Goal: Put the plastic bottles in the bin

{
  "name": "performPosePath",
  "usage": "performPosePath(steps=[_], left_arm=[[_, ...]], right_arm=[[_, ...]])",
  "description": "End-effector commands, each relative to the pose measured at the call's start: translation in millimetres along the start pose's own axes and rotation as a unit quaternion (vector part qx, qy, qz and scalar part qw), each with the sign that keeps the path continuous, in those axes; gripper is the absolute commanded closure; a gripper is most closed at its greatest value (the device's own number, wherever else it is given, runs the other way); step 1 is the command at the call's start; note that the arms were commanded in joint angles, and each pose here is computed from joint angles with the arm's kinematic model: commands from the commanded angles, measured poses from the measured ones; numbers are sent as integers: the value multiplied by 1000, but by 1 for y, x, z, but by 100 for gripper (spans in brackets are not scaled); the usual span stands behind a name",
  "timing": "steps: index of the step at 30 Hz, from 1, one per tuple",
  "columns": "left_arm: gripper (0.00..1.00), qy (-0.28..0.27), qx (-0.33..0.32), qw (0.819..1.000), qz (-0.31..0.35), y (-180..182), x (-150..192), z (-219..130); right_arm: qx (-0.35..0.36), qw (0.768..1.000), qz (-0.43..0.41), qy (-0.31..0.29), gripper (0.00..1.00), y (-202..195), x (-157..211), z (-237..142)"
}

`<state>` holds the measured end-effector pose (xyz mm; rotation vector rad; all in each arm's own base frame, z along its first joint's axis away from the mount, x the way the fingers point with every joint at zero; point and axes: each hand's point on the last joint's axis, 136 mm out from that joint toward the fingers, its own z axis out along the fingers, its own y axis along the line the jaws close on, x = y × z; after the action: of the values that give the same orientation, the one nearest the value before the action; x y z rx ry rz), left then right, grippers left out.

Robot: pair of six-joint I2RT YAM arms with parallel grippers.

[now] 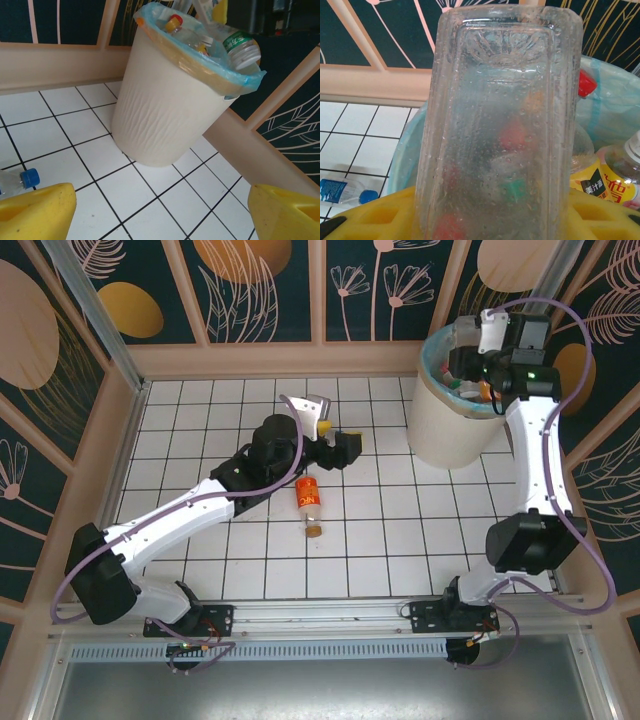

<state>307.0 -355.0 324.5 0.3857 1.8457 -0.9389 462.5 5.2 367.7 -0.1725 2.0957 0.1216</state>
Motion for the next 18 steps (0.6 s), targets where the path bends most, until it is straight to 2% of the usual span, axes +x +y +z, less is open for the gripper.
performPosePath(steps=[1, 4, 6, 11, 18], left_arm=[[11, -17, 15, 1000, -10, -7, -12, 2], [11, -18, 12, 1000, -10, -6, -12, 0], [11, -18, 10, 1000, -11, -5, -11, -2], [11, -23, 3, 1000, -14, 0, -9, -8], [11, -23, 2, 1000, -12, 2, -5, -10]], right_arm=[[-3, 1000, -10, -4, 57, -8, -5, 5], [22, 1000, -1, 5, 32, -18, -3, 12], [30, 1000, 2, 1, 28, -20, -3, 12], [26, 1000, 4, -2, 28, -19, -3, 13], [3, 999, 28, 30, 41, -9, 24, 35]])
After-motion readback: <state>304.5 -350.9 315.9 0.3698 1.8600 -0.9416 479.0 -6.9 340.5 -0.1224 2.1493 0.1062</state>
